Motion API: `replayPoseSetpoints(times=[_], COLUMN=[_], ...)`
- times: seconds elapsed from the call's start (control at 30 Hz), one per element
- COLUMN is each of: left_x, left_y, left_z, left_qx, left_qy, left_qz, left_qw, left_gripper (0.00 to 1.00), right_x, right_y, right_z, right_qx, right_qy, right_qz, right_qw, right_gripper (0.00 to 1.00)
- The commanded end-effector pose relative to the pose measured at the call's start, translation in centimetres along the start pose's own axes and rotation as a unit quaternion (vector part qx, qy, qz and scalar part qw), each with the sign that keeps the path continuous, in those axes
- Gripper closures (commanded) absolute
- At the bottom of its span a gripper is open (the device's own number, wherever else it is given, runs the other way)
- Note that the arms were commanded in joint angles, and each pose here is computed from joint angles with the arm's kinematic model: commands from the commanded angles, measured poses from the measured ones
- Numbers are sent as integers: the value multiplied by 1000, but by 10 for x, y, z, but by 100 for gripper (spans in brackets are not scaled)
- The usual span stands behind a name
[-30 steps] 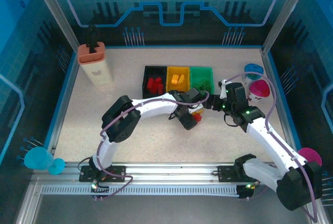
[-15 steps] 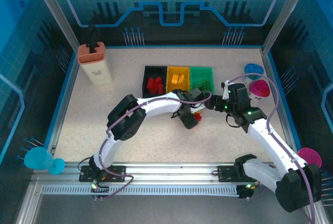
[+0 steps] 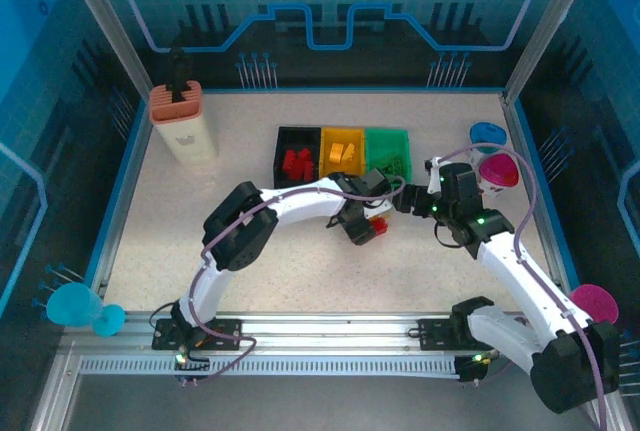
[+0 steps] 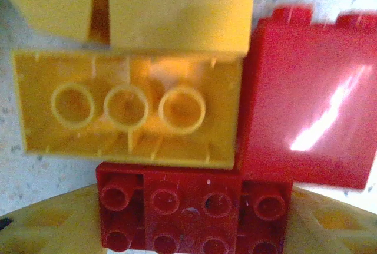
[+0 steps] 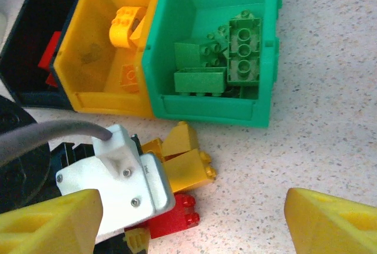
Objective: Sort the legos into containers by color
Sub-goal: Pick up the lego from the center of the table, then place the lego in the container.
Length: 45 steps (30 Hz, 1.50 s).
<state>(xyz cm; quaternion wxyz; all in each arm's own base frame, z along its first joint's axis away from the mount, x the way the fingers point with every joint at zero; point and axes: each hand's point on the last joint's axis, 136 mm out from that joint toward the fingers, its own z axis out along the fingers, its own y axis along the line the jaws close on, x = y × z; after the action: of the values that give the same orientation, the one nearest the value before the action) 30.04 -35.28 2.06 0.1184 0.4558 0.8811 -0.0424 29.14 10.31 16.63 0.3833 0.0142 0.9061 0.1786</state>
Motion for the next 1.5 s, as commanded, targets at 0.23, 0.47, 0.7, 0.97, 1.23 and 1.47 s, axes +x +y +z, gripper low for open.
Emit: replayPoseSetpoints(times=[0.23,0.47,0.7,0.97,1.23,1.47], left_x=[8,22,30,29,23,22], left_y=[32,100,169,213,236,228], left_z=[-89,-131,-137,-118,-122,-178], left_qx=[65,40,-24,-36,-63,-72], left_qy=[-109,-183,-217,-203,-200,-261], left_qz=[-113,-239,-357,-431,-449,-435], left_qw=[985,953,908,879,869,859], left_gripper=[40,39,39,38,17,11], right_x=[6,10,13,26,33,41], right_y=[4,4,6,2,4,0], right_z=[0,4,4,2,0,4], right_qx=[-17,-20,-27,-20,-24,3], right_qy=[5,11,18,32,36,46], right_qz=[6,14,21,20,20,-4], right_qw=[1000,1000,999,999,999,999], right_gripper=[19,19,19,20,21,20])
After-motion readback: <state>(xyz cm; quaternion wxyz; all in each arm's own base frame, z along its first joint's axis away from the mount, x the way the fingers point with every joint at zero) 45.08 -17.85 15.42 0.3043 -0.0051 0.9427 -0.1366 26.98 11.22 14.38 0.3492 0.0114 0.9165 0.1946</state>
